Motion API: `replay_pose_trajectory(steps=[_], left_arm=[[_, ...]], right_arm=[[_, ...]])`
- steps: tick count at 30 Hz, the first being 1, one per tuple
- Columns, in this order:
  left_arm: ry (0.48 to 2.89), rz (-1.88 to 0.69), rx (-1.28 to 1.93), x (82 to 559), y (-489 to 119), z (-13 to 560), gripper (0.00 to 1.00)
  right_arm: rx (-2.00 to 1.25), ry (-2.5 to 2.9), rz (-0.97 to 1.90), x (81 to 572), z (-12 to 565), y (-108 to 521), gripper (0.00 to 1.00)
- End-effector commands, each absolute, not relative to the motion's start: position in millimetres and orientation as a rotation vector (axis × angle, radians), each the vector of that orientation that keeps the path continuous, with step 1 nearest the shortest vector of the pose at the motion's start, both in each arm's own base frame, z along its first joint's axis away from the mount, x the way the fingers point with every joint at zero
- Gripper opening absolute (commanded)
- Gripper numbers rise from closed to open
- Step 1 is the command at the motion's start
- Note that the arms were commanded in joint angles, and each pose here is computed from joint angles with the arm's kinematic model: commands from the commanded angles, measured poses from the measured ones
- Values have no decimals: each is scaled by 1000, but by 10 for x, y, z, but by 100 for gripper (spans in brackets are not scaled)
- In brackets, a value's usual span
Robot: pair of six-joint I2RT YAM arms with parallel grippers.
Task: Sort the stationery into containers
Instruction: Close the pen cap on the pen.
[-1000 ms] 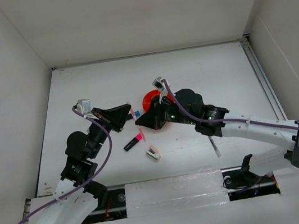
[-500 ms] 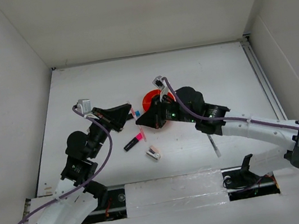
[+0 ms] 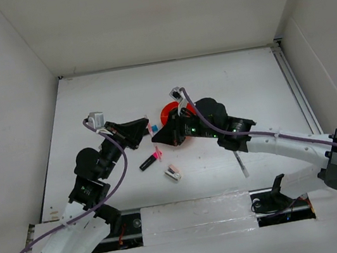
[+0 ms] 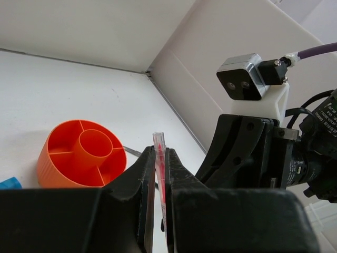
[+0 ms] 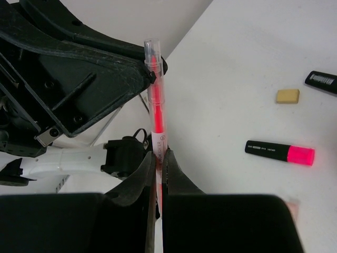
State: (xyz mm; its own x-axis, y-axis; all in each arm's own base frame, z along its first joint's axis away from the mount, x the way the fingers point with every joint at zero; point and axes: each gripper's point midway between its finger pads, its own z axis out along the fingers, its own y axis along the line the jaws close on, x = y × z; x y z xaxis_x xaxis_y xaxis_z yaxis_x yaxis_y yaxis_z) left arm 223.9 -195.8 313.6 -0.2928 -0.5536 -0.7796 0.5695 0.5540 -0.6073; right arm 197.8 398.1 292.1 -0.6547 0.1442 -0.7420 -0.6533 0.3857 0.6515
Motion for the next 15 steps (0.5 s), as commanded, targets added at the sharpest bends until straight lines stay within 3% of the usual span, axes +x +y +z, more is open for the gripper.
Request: replay_pose_trajectory(steps=[1, 9, 10, 13, 14, 15], left_arm=[[1698, -1155, 130, 2012, -2136, 2690, 0], [1647, -1129, 52, 2041, -2014, 2925, 0], [1660, -1101, 23, 2081, -1976, 2886, 4], [1602, -1057, -62, 2110, -1809, 3115, 28], [1575, -1054, -88, 2114, -1764, 3208, 54], [1571, -1040, -105, 2127, -1731, 3242, 65]], right_arm=[[-321, 1471, 1385, 2306, 4056, 3858, 0], [-369, 1474, 1377, 2219, 3786, 3890, 0], [-381, 1460, 1380, 2172, 3823, 3889, 0], [-390, 1479, 1371, 2123, 3723, 3925, 0], [-394, 1502, 1363, 2138, 3625, 3947, 0], [-387, 1514, 1353, 2152, 3571, 3941, 0]])
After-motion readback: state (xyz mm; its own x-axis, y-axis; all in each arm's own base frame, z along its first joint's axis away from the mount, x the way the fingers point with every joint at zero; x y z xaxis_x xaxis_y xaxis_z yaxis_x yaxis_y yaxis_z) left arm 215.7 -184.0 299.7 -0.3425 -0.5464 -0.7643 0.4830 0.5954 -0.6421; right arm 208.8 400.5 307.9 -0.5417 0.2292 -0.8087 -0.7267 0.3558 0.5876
